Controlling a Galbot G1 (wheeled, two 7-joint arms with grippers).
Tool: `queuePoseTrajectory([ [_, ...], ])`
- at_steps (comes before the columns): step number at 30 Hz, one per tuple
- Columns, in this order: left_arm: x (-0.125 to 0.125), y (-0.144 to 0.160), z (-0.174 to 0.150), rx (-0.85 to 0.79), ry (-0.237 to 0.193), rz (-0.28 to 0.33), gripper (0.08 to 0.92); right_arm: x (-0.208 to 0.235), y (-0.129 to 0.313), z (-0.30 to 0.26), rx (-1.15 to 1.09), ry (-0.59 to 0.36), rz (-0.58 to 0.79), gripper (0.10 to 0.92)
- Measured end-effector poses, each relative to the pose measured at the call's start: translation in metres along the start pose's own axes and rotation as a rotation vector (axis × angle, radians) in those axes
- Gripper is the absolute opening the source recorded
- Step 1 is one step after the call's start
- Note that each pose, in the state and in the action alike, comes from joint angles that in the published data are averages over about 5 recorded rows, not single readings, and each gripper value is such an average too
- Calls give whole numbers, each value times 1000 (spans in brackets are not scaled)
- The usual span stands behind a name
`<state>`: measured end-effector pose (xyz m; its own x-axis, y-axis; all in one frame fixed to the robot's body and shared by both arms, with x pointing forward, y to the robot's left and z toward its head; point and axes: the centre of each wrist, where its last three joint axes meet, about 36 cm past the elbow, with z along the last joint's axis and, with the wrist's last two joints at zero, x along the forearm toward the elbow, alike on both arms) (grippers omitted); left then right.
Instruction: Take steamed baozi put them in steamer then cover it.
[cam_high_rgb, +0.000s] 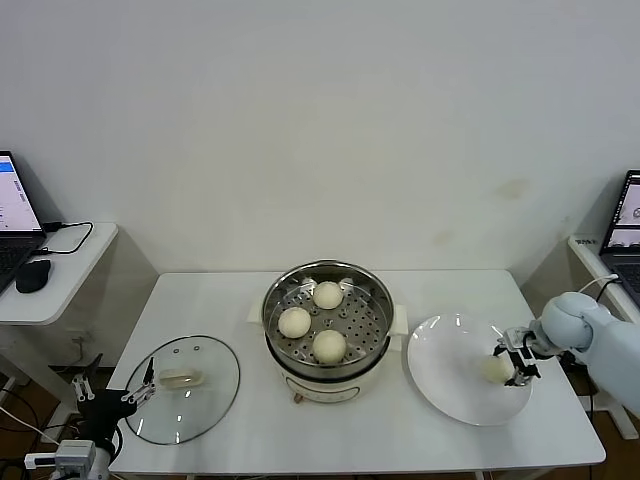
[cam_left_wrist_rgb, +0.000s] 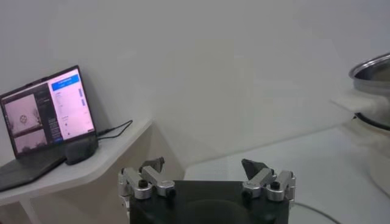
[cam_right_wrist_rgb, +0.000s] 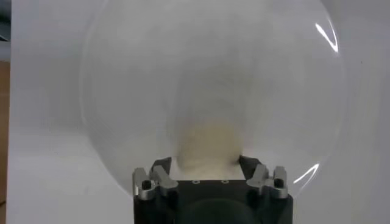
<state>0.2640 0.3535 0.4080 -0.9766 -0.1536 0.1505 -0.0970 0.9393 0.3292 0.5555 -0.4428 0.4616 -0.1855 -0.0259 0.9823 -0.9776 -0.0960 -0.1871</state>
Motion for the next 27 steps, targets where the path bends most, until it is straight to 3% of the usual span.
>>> queuePoseTrajectory([
  [11, -2, -1, 0, 3, -2, 0, 823, 41, -18, -3, -7, -10, 42, 612],
  [27, -7, -2, -2, 2, -15, 14, 823, 170, -74, -69, 9, -151, 216, 619],
])
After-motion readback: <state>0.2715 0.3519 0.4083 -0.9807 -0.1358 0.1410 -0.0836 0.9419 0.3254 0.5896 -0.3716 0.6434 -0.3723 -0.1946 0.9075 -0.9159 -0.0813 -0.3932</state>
